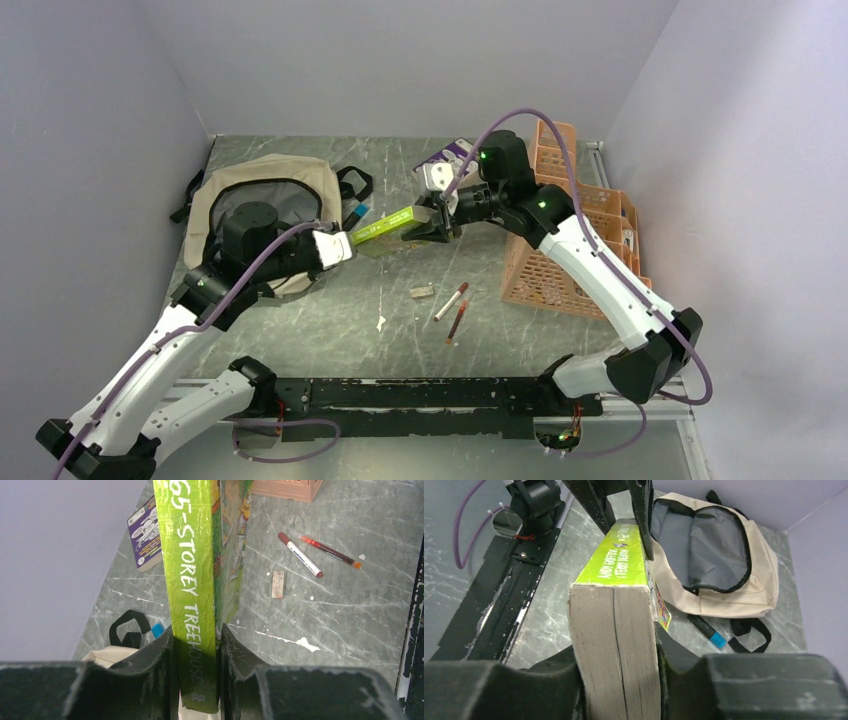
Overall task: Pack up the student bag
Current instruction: Pick up the book from the center of the board.
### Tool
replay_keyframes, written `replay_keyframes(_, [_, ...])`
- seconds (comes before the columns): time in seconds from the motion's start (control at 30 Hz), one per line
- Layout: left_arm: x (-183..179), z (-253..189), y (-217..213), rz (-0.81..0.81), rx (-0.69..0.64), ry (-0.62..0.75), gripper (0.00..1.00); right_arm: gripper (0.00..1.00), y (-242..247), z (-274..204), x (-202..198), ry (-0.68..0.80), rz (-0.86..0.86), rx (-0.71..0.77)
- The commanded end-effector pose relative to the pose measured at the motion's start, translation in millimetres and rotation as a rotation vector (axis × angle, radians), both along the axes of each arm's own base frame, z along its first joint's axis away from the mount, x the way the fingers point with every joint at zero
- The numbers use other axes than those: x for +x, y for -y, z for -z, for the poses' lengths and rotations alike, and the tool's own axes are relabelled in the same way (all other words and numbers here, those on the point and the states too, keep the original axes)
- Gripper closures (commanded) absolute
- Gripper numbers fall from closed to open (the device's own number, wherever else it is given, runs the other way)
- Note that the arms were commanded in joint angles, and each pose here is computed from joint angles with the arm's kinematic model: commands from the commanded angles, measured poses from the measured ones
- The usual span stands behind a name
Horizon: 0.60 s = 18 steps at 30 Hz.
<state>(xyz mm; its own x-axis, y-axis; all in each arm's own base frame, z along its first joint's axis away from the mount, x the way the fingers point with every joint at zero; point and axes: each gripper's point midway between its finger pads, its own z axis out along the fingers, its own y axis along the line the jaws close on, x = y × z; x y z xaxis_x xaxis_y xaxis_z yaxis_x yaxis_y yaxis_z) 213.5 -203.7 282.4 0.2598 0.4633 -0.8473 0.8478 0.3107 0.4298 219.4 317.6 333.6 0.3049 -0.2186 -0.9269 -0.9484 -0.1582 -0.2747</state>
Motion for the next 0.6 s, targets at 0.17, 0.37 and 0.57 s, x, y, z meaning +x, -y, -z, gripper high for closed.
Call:
replay_keyframes(0.17, [-3.0,-53.7,7.4,0.02,-0.178,0.199,0.66,1.0,3.8,-11.7,-12.7,0.06,-0.033,0.052])
replay_keyframes(0.37, [-19.5,-70.9,8.8,0.041,-0.328,0.201,0.03,1.0,19.6,-29.5,-30.1,0.211,-0.068,0.115])
replay_keyframes(0.57, [-47.8,-93.1,18.9,0.167,-0.483,0.184,0.02,1.0,32.1,-63.7,-58.9,0.304,-0.118,0.241])
